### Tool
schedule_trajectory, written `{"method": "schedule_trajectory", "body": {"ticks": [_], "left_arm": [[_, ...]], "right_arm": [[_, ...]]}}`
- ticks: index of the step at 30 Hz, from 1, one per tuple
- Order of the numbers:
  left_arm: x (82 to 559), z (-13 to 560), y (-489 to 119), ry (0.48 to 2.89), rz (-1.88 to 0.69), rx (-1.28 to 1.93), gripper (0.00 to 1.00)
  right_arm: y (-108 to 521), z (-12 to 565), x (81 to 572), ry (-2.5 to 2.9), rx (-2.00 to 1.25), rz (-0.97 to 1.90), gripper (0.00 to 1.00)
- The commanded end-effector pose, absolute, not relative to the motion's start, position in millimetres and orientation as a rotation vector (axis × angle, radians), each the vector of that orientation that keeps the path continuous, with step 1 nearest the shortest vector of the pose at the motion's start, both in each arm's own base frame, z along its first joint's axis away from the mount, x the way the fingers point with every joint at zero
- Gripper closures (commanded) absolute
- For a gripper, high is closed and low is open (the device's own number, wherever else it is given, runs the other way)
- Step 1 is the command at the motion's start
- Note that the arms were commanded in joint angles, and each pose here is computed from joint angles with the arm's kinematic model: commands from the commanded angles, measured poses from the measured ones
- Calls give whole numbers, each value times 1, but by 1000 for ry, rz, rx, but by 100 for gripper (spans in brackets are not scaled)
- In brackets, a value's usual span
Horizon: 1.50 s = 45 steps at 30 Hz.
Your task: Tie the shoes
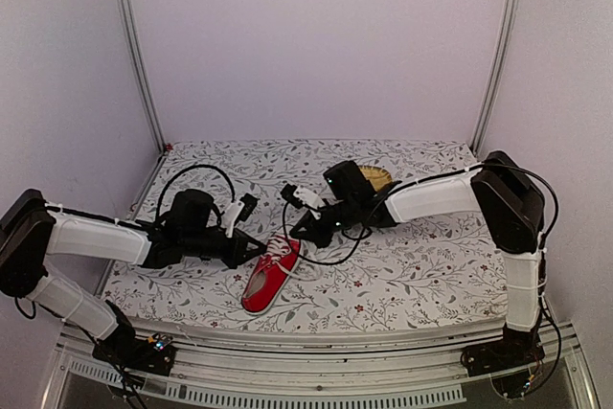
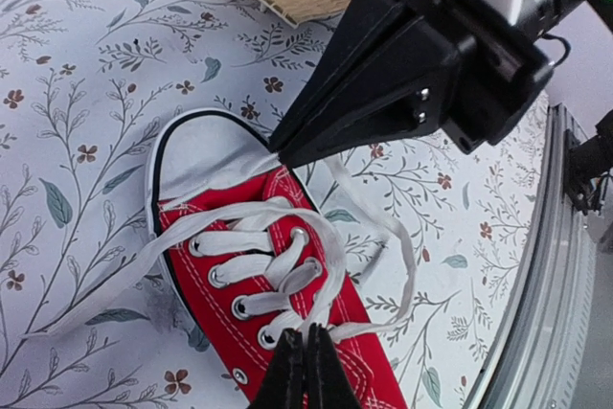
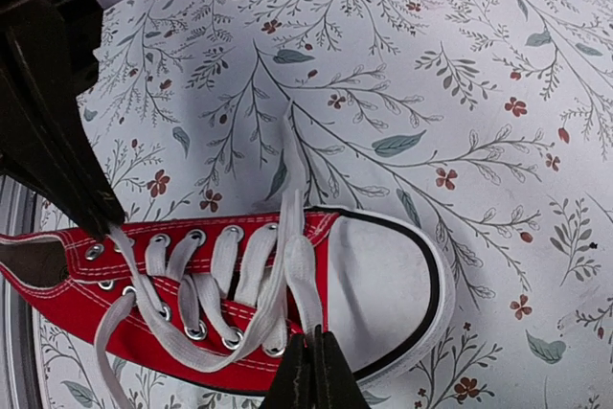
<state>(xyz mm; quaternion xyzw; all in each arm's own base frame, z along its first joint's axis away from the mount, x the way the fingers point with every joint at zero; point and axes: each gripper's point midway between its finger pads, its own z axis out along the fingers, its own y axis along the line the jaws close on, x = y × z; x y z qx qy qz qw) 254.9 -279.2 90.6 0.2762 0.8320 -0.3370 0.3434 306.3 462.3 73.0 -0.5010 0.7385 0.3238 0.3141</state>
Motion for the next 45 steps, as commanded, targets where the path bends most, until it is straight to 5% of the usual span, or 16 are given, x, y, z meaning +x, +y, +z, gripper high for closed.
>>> {"method": "schedule_trajectory", "body": {"ticks": [1, 12, 45], "left_arm": [[260, 97, -274, 2135, -868, 688, 100], [259, 101, -272, 2121, -872, 678, 100], [249, 118, -294, 2028, -1062, 812, 100]], "right_arm": [[467, 117, 296, 1820, -1363, 898, 98], [476, 70, 280, 1868, -1575, 859, 98], [511, 79, 254, 1484, -1790, 1126, 98]]}}
